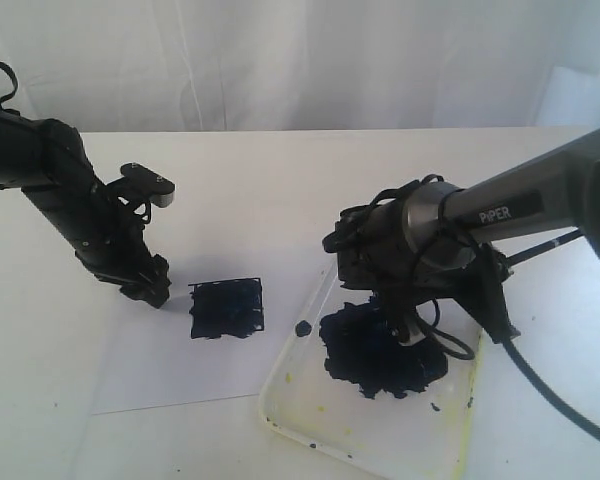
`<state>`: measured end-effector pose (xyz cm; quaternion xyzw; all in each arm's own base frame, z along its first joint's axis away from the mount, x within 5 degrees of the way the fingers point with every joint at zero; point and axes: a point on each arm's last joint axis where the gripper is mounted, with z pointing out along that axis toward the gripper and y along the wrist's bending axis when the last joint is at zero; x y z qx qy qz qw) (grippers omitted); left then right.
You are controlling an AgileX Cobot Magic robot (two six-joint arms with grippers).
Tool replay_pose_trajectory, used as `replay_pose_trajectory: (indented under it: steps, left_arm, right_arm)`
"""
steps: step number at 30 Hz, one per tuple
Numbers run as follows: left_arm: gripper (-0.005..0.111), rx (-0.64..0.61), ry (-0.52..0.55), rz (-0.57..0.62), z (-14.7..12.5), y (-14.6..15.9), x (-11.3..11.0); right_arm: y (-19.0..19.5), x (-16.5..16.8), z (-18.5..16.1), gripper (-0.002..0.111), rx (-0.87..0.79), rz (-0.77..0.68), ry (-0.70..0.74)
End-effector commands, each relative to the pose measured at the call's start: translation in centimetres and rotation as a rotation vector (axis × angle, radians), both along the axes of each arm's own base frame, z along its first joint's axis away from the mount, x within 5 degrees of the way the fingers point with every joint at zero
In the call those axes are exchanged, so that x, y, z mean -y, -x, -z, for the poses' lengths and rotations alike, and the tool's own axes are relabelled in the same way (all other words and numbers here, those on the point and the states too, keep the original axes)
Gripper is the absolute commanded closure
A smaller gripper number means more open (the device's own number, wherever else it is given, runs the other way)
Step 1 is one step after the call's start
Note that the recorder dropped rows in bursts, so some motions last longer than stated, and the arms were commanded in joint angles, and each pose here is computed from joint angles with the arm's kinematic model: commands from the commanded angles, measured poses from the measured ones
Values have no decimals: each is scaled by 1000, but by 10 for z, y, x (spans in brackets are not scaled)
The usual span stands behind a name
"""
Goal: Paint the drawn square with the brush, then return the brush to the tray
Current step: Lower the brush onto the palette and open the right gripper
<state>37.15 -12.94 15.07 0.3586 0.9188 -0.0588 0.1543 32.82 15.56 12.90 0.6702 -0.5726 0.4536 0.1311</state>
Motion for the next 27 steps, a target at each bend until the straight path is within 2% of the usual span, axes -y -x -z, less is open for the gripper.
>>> replay_pose_trajectory:
  steps: [1,3,9,15,18,22,26,27]
  left_arm:
    - [33,-41,-17,7,7,5,-2]
    - [33,-41,-17,7,7,5,-2]
    - [33,-41,-17,7,7,5,-2]
    - [33,-41,-17,7,7,5,-2]
    - [33,-42,-17,8,6,5,-2]
    - [33,-22,-6,14,-10,4,-1]
    - [33,5,9,17,-34,3,0]
    - [33,15,13,18,-39,2,0]
  right_arm:
    - [-2,-5,1,81,48,-3,-61]
    - [-2,-5,2,77,44,-1,-70]
    - [-2,-5,3,77,42,1,-70]
    - [-5,-4,-2,77,173,52,-103]
    - [-4,-5,-7,78,181,67,-133]
    - [-1,-6,-17,86,179,117,-277]
    - [0,7,-33,108,178,281,-493]
    - [0,13,-38,108,180,338,-539]
